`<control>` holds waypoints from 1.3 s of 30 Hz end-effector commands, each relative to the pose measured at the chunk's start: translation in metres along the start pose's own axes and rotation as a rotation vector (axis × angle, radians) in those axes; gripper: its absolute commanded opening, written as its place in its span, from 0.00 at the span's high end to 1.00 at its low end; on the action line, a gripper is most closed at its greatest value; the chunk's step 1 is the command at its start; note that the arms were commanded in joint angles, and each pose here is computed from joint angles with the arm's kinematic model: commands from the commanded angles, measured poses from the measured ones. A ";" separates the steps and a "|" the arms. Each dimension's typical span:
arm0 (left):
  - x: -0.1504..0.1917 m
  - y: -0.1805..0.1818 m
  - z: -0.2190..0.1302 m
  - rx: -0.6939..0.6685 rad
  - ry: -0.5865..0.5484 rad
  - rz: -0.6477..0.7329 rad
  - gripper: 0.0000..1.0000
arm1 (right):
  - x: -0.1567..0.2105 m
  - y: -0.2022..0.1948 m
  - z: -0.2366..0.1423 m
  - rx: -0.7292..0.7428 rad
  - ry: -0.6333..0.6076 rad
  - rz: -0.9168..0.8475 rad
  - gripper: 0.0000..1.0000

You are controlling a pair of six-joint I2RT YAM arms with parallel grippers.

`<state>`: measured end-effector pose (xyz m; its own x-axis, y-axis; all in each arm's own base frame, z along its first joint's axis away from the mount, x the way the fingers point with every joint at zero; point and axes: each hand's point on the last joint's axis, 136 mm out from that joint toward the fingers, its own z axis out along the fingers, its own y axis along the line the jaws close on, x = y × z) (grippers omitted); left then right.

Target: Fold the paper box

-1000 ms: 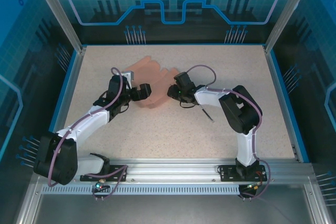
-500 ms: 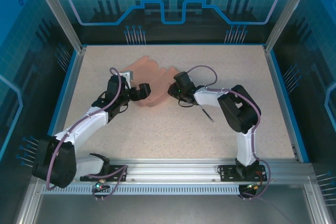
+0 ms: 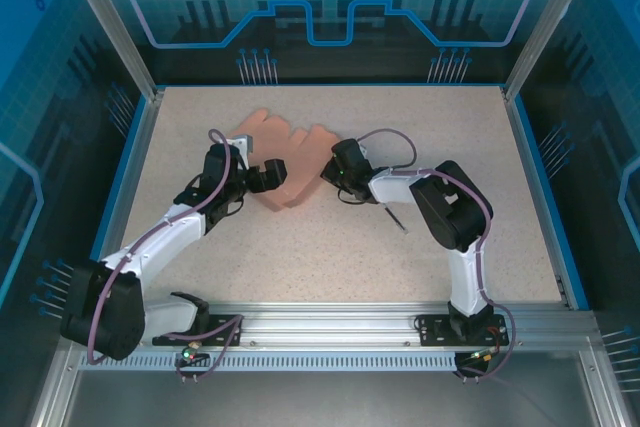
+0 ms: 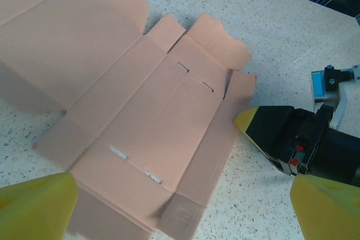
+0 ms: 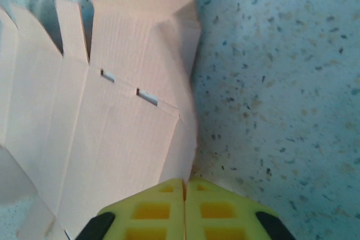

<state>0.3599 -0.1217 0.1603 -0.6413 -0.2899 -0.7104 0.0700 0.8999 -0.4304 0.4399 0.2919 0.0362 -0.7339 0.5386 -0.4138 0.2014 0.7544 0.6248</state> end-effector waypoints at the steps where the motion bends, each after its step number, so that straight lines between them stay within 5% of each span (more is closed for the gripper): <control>1: -0.010 -0.007 -0.012 0.007 -0.032 0.020 0.01 | -0.019 0.006 -0.014 -0.026 -0.057 -0.066 0.98; 9: -0.047 -0.029 -0.041 0.061 -0.146 0.030 0.01 | -0.063 0.037 -0.080 -0.198 -0.097 -0.344 1.00; 17: -0.108 -0.073 -0.093 0.168 -0.350 0.233 0.05 | -0.089 0.069 -0.166 -0.444 0.061 -0.700 1.00; 30: -0.111 -0.139 -0.138 0.362 -0.173 0.860 0.06 | -0.070 0.131 -0.276 -0.719 0.173 -1.070 1.00; 39: -0.082 -0.154 -0.163 0.469 -0.083 1.066 0.04 | -0.033 0.137 -0.314 -0.800 0.180 -1.276 1.00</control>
<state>0.3012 -0.1725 0.3823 -0.0886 0.4340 -0.8966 0.7509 0.6205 0.2262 0.3149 0.2571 0.3308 -0.3042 -0.3640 -0.8804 -0.9271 0.3256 0.1857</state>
